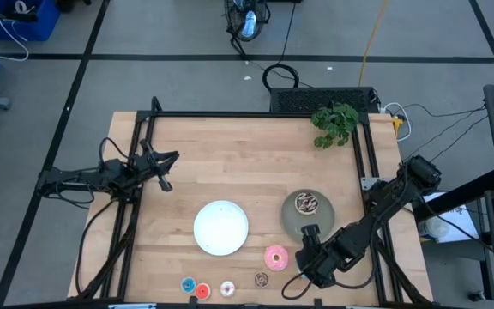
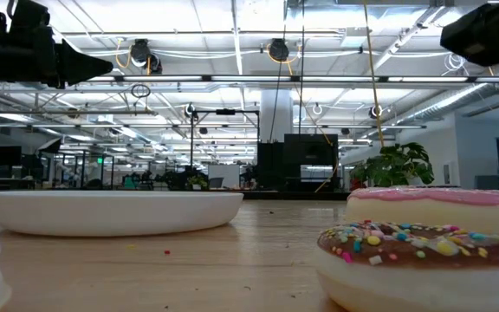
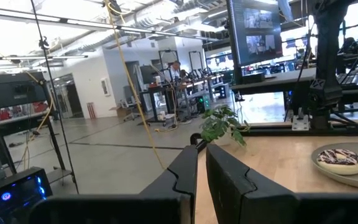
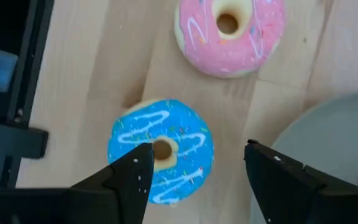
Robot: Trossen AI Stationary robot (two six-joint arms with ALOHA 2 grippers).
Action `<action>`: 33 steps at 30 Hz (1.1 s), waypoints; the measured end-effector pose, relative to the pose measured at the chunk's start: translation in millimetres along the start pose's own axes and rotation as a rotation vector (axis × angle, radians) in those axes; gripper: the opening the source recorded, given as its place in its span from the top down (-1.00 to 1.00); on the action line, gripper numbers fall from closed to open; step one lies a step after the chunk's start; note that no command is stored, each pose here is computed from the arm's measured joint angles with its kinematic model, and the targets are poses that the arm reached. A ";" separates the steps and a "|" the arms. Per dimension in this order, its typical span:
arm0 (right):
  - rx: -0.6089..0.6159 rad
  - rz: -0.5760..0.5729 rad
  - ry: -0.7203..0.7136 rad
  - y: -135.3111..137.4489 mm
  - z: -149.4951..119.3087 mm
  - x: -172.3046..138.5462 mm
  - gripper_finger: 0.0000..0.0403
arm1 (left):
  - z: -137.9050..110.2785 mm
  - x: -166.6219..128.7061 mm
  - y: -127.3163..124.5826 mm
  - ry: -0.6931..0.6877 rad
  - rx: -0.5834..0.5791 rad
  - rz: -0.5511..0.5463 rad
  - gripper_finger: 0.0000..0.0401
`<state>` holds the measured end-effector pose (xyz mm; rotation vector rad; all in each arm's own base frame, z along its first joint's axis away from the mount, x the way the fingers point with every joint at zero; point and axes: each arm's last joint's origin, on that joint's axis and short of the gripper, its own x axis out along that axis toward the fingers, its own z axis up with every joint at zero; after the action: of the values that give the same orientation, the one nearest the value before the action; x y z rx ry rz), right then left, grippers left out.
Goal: Pick & Place donuts
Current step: Put the large blue donut on the gray plate
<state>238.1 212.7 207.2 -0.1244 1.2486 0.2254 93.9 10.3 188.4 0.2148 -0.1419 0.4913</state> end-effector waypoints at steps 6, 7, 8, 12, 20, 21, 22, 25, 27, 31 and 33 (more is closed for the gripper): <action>0.015 0.010 -0.024 -3.4 -0.9 7.9 -0.17 | 0.0 0.0 0.0 0.000 0.000 0.000 0.79; 0.015 0.008 -0.022 -4.0 -2.3 9.9 -0.17 | 0.0 0.0 0.1 0.000 0.000 0.000 0.79; 0.016 0.009 -0.023 -4.4 -3.8 12.1 -0.17 | 0.0 0.0 0.0 0.000 0.000 0.000 0.79; 0.039 0.037 -0.017 -6.5 -11.0 22.8 -0.17 | 0.0 0.0 0.0 0.000 0.000 0.000 0.79; 0.073 0.058 -0.004 -12.8 -25.4 40.8 -0.17 | 0.0 0.0 0.0 0.000 0.007 0.000 0.79; 0.073 0.062 -0.006 -13.2 -27.2 42.9 -0.17 | 0.0 0.0 0.0 0.000 0.007 0.000 0.79; 0.075 0.071 -0.012 -13.3 -28.3 44.8 -0.17 | -0.1 0.0 0.0 0.001 0.007 0.000 0.79; 0.095 0.096 -0.018 -13.9 -32.1 50.5 -0.17 | 0.0 0.0 0.0 0.000 0.006 0.000 0.79; 0.102 0.098 -0.016 -14.6 -34.7 54.3 -0.17 | -0.1 0.0 0.0 0.001 0.006 0.000 0.79; 0.109 0.111 -0.010 -16.4 -40.1 58.6 -0.17 | -0.1 0.0 0.0 0.001 0.007 0.000 0.79; 0.117 0.115 -0.014 -17.2 -42.4 60.5 -0.17 | -0.1 0.0 0.0 0.001 0.006 0.000 0.79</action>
<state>221.0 192.9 136.0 0.0504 1.2534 0.2513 93.9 10.3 188.3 0.2208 -0.1390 0.4916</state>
